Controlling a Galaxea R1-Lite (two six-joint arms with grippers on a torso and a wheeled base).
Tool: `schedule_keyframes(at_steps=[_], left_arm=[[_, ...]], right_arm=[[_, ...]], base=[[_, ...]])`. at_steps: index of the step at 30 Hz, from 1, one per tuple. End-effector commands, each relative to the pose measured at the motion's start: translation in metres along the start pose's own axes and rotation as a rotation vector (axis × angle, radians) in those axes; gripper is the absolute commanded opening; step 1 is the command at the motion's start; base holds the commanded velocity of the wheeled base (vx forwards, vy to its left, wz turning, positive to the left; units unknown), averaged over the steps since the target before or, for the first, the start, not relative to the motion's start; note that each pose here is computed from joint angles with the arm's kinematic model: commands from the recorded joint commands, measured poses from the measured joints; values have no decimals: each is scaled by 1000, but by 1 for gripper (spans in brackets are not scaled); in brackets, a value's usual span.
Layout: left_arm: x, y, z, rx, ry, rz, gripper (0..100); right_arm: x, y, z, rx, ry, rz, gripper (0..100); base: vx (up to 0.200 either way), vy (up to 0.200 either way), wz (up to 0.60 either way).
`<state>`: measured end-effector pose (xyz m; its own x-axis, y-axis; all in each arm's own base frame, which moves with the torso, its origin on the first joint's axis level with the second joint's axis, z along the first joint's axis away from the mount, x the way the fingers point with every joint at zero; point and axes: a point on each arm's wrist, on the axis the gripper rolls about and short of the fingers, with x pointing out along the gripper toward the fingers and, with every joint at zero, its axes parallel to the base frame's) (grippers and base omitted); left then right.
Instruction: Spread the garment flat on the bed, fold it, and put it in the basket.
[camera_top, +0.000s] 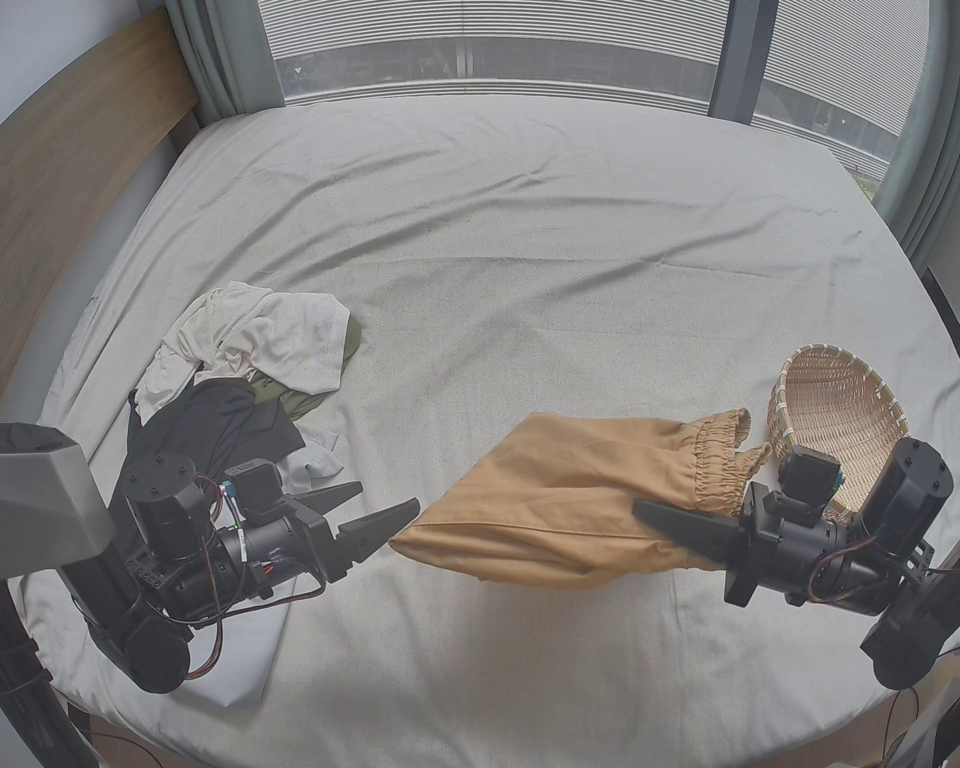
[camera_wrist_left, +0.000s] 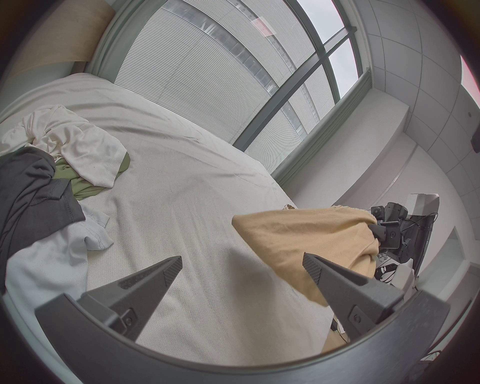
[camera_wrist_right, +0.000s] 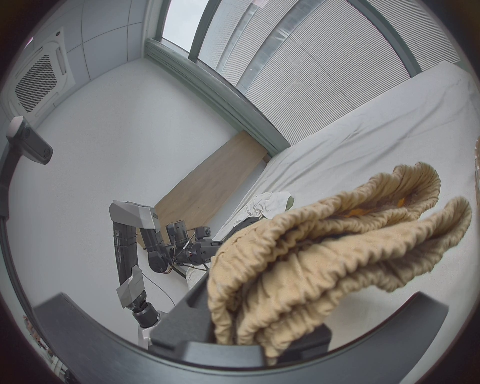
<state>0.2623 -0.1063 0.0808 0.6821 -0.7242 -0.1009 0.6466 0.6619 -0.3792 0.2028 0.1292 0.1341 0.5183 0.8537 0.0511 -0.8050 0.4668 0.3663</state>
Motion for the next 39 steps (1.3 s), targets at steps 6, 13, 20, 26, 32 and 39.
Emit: schedule_keyframes(at_steps=[6, 13, 20, 26, 32, 39], left_arm=[[0, 0, -1, -2, 3, 1, 100], [0, 0, -1, -2, 3, 1, 100], [0, 0, -1, -2, 4, 1, 100], [0, 0, -2, -3, 6, 0, 100], [0, 0, -2, -3, 6, 0, 100], [0, 0, -2, -4, 8, 1, 100]], right_arm=[[-1, -2, 21, -46, -102, -43, 0], [-9, -15, 35, -109, -155, -115, 0], [-21, -33, 53, -172, -221, -207, 0], [-36, -51, 67, -245, -263, -298, 0], [-48, -62, 78, -291, -296, -367, 0], [-70, -80, 88, -374, -311, -490, 0]], base=[[0, 0, 0], [0, 0, 0], [0, 0, 0], [0, 0, 0], [0, 0, 0], [0, 0, 0]])
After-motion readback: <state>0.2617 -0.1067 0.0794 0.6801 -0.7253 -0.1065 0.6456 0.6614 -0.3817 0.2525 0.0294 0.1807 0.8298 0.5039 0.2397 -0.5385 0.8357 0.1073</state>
